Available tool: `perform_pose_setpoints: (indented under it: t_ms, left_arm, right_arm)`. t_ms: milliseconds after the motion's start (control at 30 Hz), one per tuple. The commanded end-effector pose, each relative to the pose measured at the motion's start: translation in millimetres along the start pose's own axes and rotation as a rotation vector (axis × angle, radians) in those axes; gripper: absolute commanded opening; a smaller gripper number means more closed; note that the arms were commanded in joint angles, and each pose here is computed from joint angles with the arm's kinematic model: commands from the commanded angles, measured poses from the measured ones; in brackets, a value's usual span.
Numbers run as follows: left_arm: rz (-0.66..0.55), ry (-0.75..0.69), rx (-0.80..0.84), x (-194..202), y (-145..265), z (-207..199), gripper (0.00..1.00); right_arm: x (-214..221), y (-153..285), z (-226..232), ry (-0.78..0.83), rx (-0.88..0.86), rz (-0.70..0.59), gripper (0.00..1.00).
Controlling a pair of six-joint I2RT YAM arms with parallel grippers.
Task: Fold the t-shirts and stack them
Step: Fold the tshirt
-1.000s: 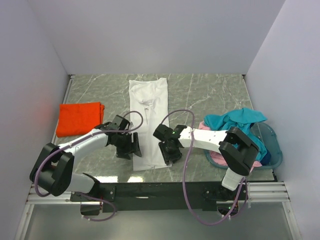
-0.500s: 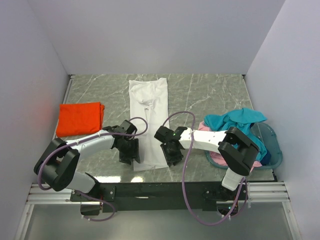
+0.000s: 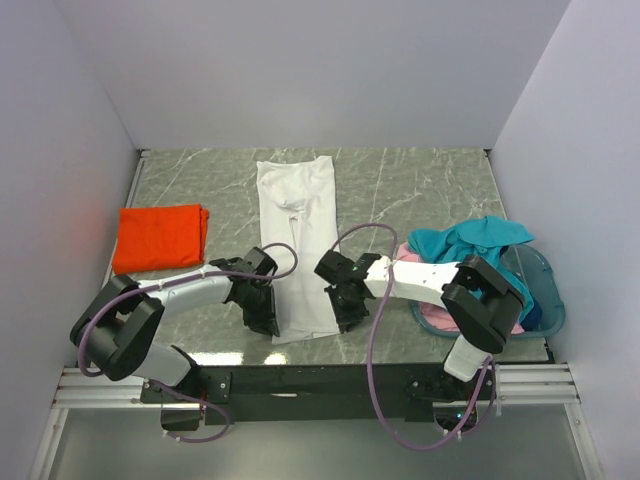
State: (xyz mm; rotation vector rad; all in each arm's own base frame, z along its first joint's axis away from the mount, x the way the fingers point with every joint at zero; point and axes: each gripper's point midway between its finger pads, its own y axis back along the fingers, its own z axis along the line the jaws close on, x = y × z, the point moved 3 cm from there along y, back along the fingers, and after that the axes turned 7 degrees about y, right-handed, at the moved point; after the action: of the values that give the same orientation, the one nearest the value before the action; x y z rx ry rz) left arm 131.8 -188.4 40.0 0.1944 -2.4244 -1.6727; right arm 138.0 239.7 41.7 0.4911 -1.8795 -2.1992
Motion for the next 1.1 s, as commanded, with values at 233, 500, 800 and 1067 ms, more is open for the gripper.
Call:
perform_pose_setpoints:
  t_ms: [233,500,800,1067]
  left_arm:
    - [-0.017,0.019,-0.157,7.6,-13.4,32.0,0.08]
    - [-0.014,0.019,-0.165,8.5,-14.2,32.7,0.08]
    - [-0.019,0.011,-0.159,8.9,-12.9,30.9,0.08]
    - [-0.032,0.013,-0.148,9.7,-9.1,29.7,0.08]
  right_arm:
    - [7.3,-1.1,-14.2,-0.034,-0.025,0.005,0.13]
    - [21.8,1.4,-32.6,-0.087,0.0,0.004,0.22]
    - [19.7,7.9,-42.0,-0.107,0.013,-0.021,0.28]
    - [18.6,16.5,-50.1,-0.116,0.028,-0.04,0.33]
